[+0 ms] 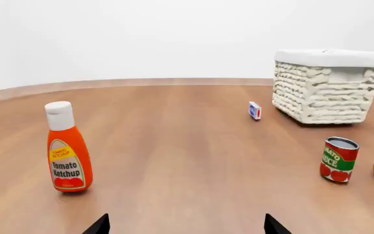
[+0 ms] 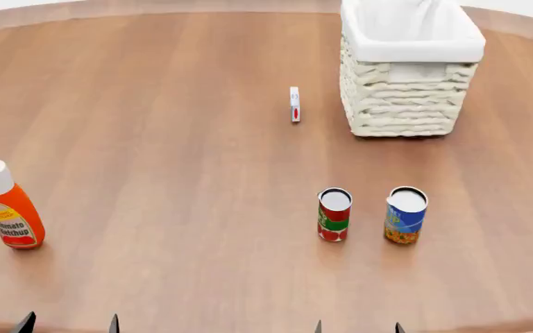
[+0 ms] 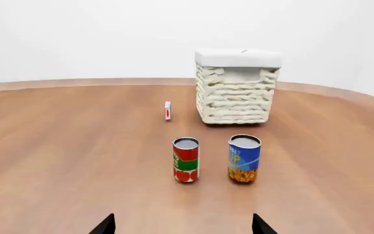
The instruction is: Pick up the alphabet soup and the cream cheese box, and put them in the basket.
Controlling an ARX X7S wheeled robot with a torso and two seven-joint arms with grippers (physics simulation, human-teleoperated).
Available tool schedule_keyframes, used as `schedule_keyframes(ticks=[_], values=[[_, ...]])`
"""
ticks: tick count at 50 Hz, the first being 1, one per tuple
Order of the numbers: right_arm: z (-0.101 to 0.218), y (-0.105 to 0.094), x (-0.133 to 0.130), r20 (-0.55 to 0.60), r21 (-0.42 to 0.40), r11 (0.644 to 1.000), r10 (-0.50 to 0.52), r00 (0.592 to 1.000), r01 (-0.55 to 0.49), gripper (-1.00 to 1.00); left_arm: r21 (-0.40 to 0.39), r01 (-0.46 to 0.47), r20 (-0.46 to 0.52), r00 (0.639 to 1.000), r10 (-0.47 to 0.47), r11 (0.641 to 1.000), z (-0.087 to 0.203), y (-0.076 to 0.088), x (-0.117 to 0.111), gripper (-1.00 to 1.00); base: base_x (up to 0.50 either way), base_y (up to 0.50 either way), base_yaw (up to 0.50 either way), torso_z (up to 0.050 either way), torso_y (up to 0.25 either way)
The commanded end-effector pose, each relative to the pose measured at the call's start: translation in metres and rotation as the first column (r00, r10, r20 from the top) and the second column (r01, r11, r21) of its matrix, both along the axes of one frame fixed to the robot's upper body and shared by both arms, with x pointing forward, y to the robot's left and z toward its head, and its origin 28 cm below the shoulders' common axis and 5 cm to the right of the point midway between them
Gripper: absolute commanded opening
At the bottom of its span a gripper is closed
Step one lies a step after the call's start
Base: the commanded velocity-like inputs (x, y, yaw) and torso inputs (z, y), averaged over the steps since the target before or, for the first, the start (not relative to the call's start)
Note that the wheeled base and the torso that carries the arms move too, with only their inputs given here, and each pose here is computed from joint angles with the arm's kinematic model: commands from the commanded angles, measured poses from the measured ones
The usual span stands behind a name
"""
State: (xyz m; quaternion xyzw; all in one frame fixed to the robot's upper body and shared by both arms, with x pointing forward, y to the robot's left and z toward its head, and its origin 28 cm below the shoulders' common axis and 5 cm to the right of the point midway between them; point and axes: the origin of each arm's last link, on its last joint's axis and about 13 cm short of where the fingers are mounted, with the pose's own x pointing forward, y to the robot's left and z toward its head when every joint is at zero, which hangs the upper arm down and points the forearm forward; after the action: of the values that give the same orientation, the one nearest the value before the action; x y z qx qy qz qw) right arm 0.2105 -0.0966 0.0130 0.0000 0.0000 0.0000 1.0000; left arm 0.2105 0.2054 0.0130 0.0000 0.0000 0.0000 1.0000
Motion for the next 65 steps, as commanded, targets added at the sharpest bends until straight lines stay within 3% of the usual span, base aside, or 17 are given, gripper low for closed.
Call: schedule_keyframes(ticks=[1,13,27,39,41,43,45,46,47,48,49,50,51,52,65], values=[[0.001,0.000,0.000,0.002,0.000,1.000,-0.014,1.000,0.014,1.00,-0.011,0.005,-0.013,1.000,-0.005,1.000,0.001,0.001,0.000,1.00,0.00,0.00,0.00,0.000,0.000],[0.001,-0.001,0.001,0.008,0.000,0.999,-0.034,0.999,0.034,1.00,0.004,0.004,-0.013,1.000,-0.004,1.000,0.001,0.001,0.001,1.00,0.00,0.00,0.00,0.000,0.000],[0.001,0.001,0.002,-0.013,-0.026,0.999,-0.027,1.000,0.027,1.00,0.007,0.004,-0.009,1.000,-0.004,1.000,0.001,0.001,0.000,1.00,0.00,0.49,0.00,0.000,0.000],[0.007,0.001,0.008,-0.014,0.012,1.000,-0.024,1.000,0.024,1.00,-0.002,0.008,-0.012,1.000,-0.008,1.000,0.006,-0.001,0.003,1.00,0.00,0.08,0.00,0.000,0.000],[0.029,-0.002,0.017,-0.005,0.047,0.999,-0.003,1.000,0.003,1.00,0.003,0.017,0.004,1.000,-0.017,1.000,0.027,-0.005,0.010,1.00,0.00,0.00,0.00,0.000,0.000],[0.053,-0.006,0.028,-0.005,0.007,1.000,-0.011,1.000,0.012,1.00,0.004,0.017,0.015,1.000,-0.017,1.000,0.057,-0.007,0.023,1.00,0.00,0.00,0.00,0.000,0.000],[0.071,-0.009,0.035,-0.011,0.021,1.000,0.007,1.000,-0.006,1.00,-0.010,0.018,0.036,0.999,-0.018,1.000,0.079,-0.008,0.032,1.00,0.00,0.00,0.00,0.000,0.000],[0.129,-0.022,0.049,0.137,0.005,1.000,0.002,0.991,-0.003,1.00,-0.113,0.082,0.163,0.985,-0.063,0.990,0.133,-0.013,0.046,1.00,0.00,0.00,0.00,0.000,0.000],[0.159,-0.023,0.060,0.151,-0.013,1.000,0.006,0.989,-0.004,1.00,-0.066,0.069,0.176,0.983,-0.056,0.995,0.164,-0.014,0.061,1.00,0.00,0.00,0.00,0.000,0.000],[0.170,-0.025,0.064,0.085,-0.075,0.997,0.001,0.996,0.005,1.00,-0.089,0.116,0.168,0.981,-0.100,0.989,0.192,-0.016,0.069,1.00,0.00,0.00,0.00,0.000,0.000],[0.176,-0.026,0.066,0.069,-0.078,0.997,-0.004,0.998,0.009,1.00,-0.056,0.087,0.125,0.989,-0.079,0.995,0.193,-0.016,0.070,1.00,0.00,0.00,0.00,0.000,0.000],[0.185,-0.027,0.068,0.073,-0.079,0.997,0.000,0.997,0.006,1.00,-0.026,0.063,0.177,0.983,-0.058,0.998,0.201,-0.018,0.073,1.00,0.00,0.00,0.00,0.000,0.000],[0.213,-0.031,0.079,0.028,-0.082,0.995,0.059,0.998,-0.056,1.00,-0.075,0.085,0.147,0.986,-0.073,0.994,0.230,-0.018,0.086,1.00,0.50,0.00,0.00,0.000,0.000],[0.251,-0.032,0.082,0.092,-0.101,0.994,0.050,0.995,-0.040,1.00,-0.066,0.092,0.247,0.966,-0.073,0.994,0.262,-0.018,0.088,1.00,0.50,0.00,0.00,0.000,0.000],[0.253,-0.032,0.082,0.090,-0.102,0.994,0.050,0.995,-0.041,1.00,-0.058,0.095,0.253,0.964,-0.077,0.994,0.263,-0.018,0.088,1.00,0.50,0.00,0.00,0.000,0.000]])
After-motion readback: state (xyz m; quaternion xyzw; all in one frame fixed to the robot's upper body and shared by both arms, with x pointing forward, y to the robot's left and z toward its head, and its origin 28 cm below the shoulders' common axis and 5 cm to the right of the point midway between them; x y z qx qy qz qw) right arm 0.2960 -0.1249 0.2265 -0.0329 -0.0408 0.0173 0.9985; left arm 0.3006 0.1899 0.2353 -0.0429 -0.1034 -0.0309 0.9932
